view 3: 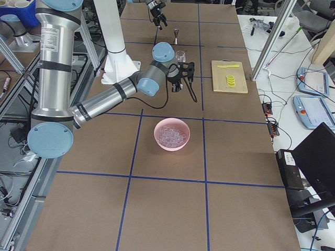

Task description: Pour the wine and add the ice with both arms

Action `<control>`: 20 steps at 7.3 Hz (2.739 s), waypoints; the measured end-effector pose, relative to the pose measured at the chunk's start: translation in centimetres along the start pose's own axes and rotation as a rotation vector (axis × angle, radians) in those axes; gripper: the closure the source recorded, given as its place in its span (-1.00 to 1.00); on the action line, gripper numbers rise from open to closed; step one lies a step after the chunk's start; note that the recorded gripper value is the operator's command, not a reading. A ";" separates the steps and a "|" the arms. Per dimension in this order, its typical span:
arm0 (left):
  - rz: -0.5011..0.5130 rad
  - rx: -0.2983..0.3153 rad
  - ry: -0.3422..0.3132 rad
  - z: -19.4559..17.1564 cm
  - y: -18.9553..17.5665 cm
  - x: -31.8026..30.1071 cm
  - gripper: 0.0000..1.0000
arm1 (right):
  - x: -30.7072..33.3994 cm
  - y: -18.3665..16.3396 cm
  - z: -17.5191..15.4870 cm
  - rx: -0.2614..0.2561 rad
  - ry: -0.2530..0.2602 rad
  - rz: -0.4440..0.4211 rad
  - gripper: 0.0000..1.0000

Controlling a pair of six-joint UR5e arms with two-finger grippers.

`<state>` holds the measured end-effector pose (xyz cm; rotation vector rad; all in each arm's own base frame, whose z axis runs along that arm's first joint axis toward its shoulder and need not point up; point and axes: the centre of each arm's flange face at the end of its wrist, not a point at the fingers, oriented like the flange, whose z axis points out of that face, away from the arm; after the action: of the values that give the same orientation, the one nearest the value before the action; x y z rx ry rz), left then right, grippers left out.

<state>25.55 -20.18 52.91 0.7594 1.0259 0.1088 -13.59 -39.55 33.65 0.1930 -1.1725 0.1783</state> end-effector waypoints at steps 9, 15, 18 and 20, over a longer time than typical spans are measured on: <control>-0.147 -0.361 -0.050 -2.9 -10.9 3.7 -1.00 | -24.1 2.5 12.5 -0.090 -0.081 -0.007 1.00; -0.199 -0.400 -0.035 -6.9 -18.9 6.0 -1.00 | -31.2 5.5 19.0 -0.080 -0.064 -0.001 1.00; -0.200 -0.393 -0.062 -7.2 -20.3 5.8 -1.00 | -31.5 5.9 19.8 -0.082 -0.058 -0.003 -0.46; -0.170 -0.378 -0.091 -7.5 -22.5 5.0 -1.00 | -31.6 6.0 19.8 -0.081 -0.060 -0.003 -0.99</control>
<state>16.40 -30.84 33.18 0.3290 0.9437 0.1166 -44.69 -39.78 12.15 0.1301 -1.2367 0.1225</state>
